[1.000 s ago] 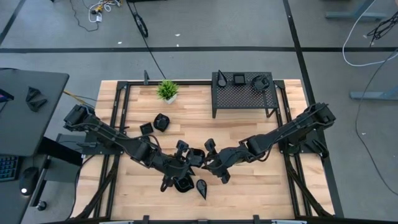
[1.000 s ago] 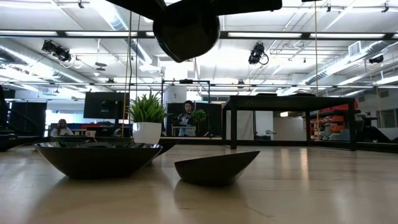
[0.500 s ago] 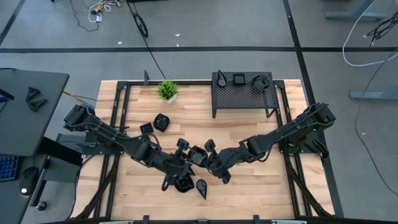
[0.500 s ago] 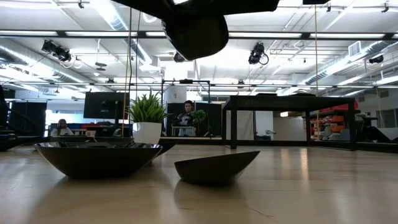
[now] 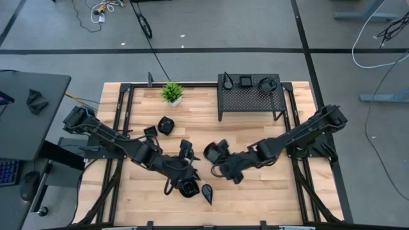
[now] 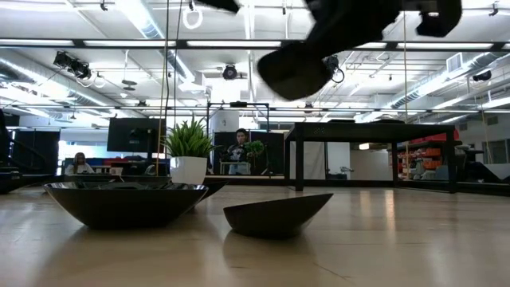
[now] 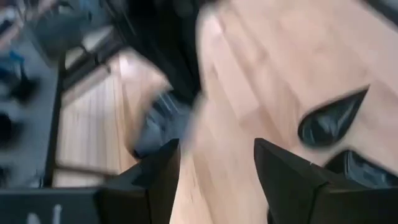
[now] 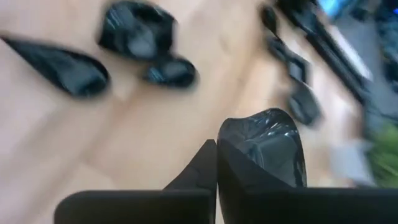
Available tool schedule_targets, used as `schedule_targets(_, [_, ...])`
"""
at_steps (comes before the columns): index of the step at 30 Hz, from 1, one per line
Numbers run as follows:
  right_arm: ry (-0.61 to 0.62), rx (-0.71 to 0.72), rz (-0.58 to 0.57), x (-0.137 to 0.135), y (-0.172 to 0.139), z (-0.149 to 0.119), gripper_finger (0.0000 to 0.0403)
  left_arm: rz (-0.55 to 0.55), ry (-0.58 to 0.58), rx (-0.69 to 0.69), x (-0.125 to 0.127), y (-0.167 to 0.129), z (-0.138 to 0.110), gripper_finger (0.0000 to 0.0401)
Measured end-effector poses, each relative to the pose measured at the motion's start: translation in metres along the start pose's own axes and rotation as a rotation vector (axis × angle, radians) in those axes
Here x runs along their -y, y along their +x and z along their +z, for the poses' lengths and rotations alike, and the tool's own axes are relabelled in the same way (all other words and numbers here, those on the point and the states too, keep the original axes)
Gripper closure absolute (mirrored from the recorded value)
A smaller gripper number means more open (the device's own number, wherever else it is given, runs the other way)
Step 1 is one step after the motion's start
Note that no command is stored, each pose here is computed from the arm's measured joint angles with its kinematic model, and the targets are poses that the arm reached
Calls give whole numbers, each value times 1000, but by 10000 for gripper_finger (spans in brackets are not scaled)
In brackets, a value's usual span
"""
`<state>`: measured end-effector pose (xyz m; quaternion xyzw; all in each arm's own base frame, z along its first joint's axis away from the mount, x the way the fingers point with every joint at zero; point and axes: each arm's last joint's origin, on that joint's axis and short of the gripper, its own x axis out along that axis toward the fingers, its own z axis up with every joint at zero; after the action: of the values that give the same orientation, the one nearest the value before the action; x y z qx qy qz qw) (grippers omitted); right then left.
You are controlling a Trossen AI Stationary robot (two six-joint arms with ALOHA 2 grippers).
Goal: Pick & Place Mini shaped plates
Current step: Stack the black leaf-shaped plate on top of the black leaf-shaped plate on the shelf
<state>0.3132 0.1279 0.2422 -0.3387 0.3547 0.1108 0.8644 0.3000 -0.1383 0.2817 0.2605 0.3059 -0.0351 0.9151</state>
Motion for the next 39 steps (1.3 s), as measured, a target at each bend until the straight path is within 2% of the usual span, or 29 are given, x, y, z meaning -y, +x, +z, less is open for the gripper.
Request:
schedule_targets(3, [-11,-97,-70,5,-29,-9,397,17,-73,-88,0,0,-9,189])
schedule_targets(8, [97,-194,-140,34,-92,-39,397,29,-191,-189,-2,4,-20,200])
schedule_targets(13, [206,-302,-224,65,-150,-87,397,41,-242,-181,-4,8,-20,214])
schedule_targets(18, [295,-403,-346,93,-185,-129,397,50,-250,-143,-7,11,-16,224])
schedule_targets(21, [333,-466,-380,109,-188,-146,398,57,-242,-128,-9,12,-15,224])
schedule_targets(24, [336,-539,-327,122,-181,-161,398,61,-240,-125,-11,13,-15,224])
schedule_targets(32, [250,-756,-196,151,-154,-197,399,64,-247,-128,-13,14,-16,224])
schedule_targets(39, [294,-791,-91,166,-134,-223,396,63,-248,-129,-13,14,-16,224])
